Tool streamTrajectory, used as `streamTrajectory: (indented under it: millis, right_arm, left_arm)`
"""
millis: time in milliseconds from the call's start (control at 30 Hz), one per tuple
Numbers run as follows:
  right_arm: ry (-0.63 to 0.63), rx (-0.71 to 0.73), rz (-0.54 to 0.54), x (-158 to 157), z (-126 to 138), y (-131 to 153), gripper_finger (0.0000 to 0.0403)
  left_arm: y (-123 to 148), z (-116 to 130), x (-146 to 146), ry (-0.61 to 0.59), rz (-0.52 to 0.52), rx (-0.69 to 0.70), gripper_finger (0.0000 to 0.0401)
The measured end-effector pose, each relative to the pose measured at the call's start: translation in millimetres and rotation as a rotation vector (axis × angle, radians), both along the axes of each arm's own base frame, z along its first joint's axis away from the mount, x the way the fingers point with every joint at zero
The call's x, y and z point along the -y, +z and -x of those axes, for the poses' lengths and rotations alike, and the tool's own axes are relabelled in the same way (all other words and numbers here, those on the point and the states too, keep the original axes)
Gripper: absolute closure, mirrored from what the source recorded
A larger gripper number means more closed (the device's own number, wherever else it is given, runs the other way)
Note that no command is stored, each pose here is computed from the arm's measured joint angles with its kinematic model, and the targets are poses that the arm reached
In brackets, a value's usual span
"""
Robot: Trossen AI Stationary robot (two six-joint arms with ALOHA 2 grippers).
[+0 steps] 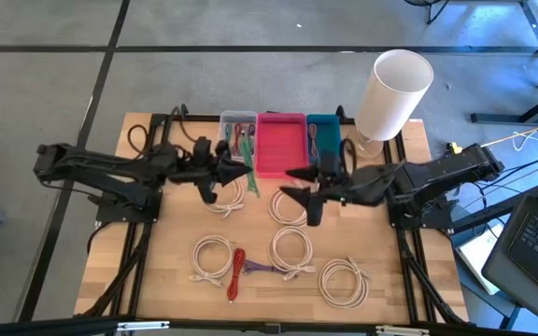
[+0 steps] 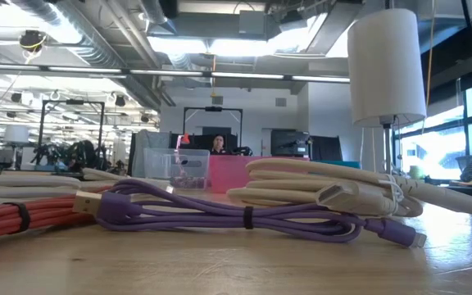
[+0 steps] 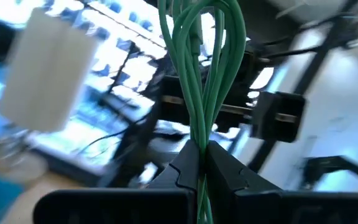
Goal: Pick & Place USB Port
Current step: Put the green USB cable into the blue bin
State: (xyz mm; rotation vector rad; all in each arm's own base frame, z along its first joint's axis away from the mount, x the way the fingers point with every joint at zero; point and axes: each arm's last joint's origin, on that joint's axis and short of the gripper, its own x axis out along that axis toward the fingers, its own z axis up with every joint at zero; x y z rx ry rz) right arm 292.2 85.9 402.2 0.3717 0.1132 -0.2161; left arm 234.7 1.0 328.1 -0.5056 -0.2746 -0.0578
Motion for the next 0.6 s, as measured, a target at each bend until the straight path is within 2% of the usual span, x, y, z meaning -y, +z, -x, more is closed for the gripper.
streamTrajectory:
  millis: [133, 300, 600]
  right_arm:
    - [-0.022, 0.069, 0.034, 12, -5, 8, 0.0158]
    - [-0.069, 0.072, 0.011, 27, -8, 8, 0.0158]
    - [-0.075, 0.08, -0.025, 33, -9, 8, 0.0158]
  left_arm:
    - [0, -14, -13, -0.131, 0.011, 0.04, 0.0397]
    - [4, -34, -16, -0.244, -0.011, 0.032, 0.0397]
    - [13, -57, -24, -0.278, -0.088, 0.037, 0.0397]
